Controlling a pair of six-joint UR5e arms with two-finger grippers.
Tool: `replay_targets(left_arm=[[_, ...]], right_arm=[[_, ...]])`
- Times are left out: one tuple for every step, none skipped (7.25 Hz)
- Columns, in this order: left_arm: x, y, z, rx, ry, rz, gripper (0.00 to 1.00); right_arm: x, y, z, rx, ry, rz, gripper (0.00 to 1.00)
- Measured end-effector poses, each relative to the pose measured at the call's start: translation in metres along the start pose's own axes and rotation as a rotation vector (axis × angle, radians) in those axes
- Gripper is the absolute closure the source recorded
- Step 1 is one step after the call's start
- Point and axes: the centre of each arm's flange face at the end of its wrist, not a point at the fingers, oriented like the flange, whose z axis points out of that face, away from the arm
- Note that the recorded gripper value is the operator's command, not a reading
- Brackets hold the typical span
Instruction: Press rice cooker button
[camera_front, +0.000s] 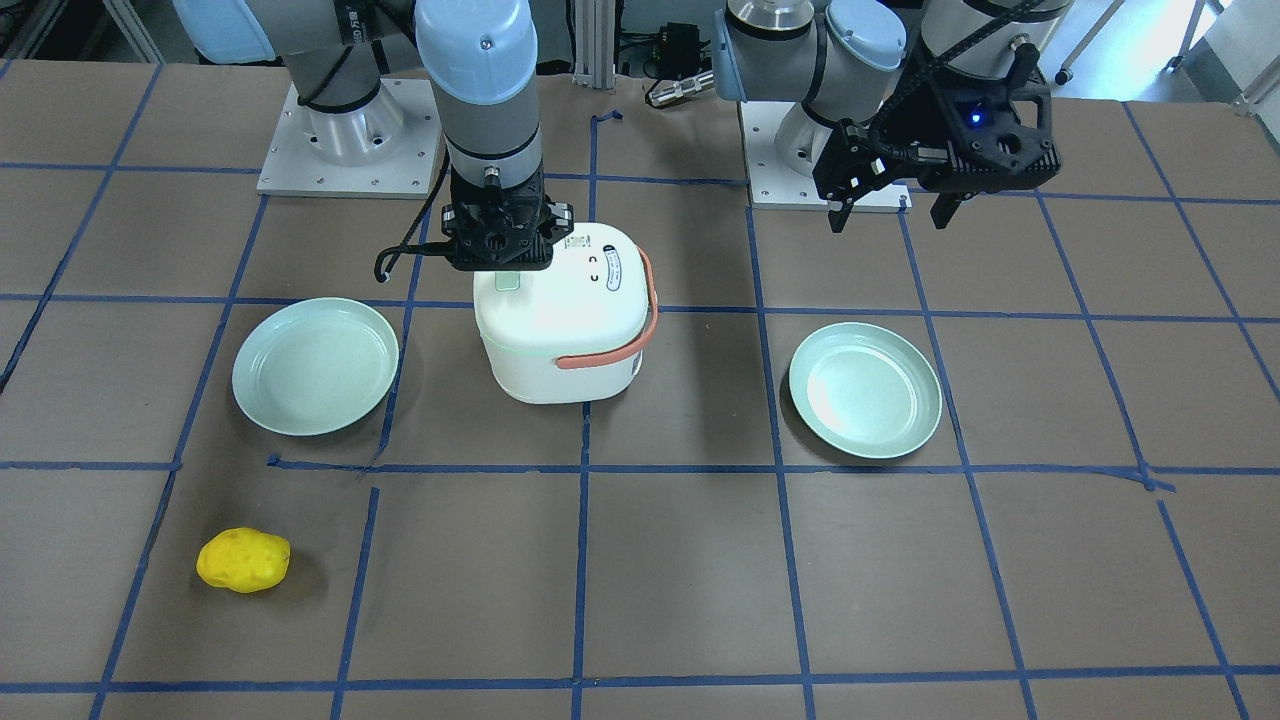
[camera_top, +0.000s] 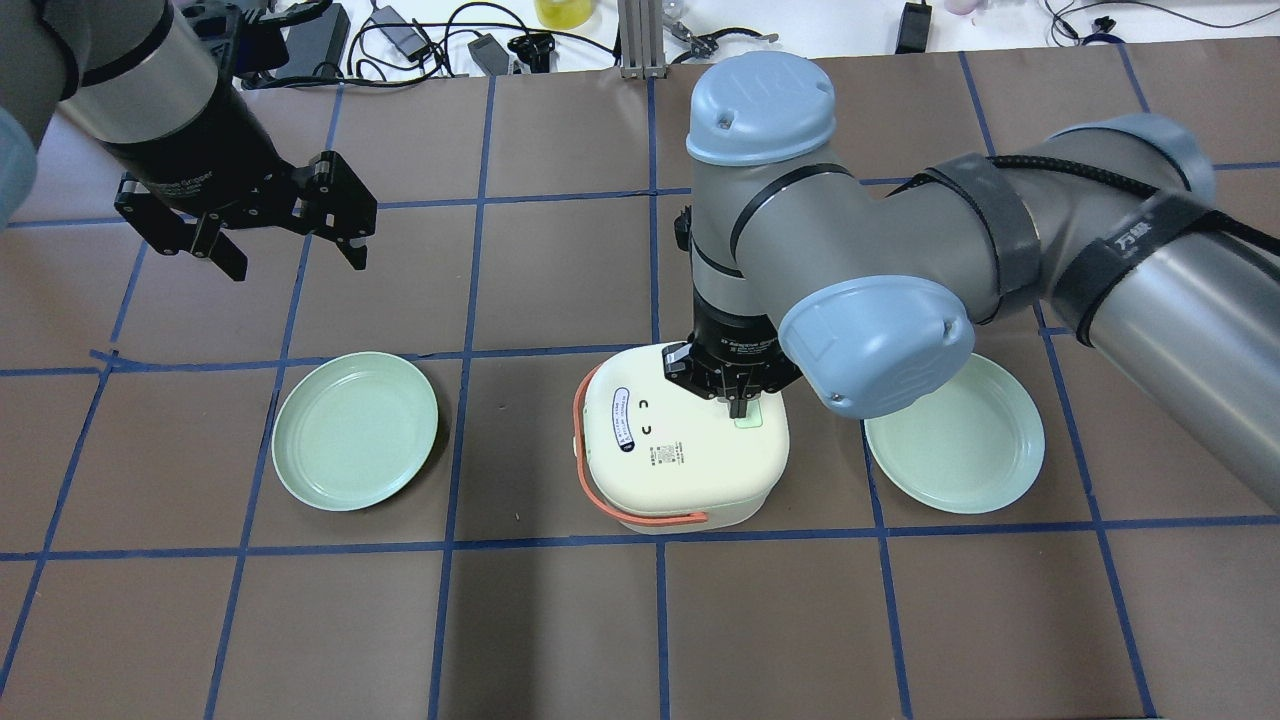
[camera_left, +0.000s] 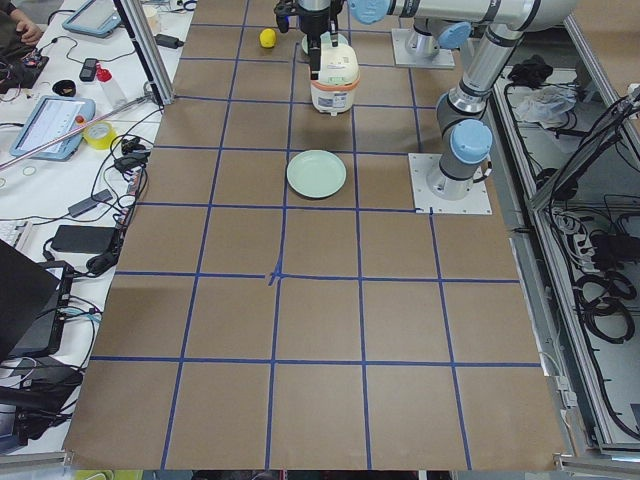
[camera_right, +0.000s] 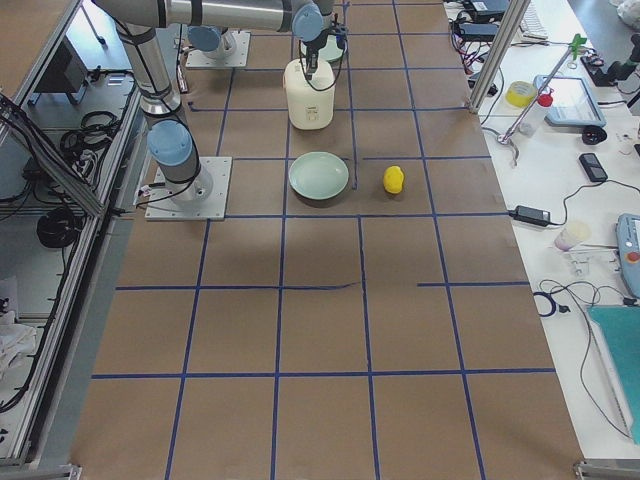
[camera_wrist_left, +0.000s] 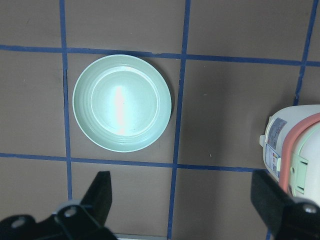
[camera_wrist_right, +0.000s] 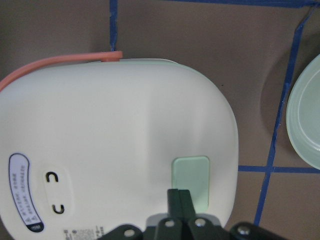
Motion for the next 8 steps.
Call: replay_targets(left_arm=[[0.000,0.000,0.000,0.000,0.000,0.000,0.00],[0.000,0.000,0.000,0.000,0.000,0.000,0.00],[0.000,0.000,0.000,0.000,0.000,0.000,0.00],[0.000,0.000,0.000,0.000,0.000,0.000,0.00],[0.000,0.000,0.000,0.000,0.000,0.000,0.00],[0.000,0.000,0.000,0.000,0.000,0.001,0.00],[0.000,0.000,0.000,0.000,0.000,0.001,0.00],[0.000,0.000,0.000,0.000,0.000,0.001,0.00]], right_arm=[[0.001,-0.002,0.003,0.006,0.018,-0.001,1.00],[0.002,-0.003,0.007,0.007,0.028,-0.002,1.00],[0.002,-0.004,0.012,0.011,0.030,0.000,0.82],[0.002,-0.005,0.013,0.021,0.028,0.002,0.01],[0.002,-0.006,0.010,0.033,0.026,0.005,0.00],[0.003,-0.004,-0.007,0.058,0.019,0.008,0.00],[0.007,0.000,-0.037,0.076,0.014,0.010,0.00],[0.012,0.003,-0.072,0.083,0.014,0.004,0.00]])
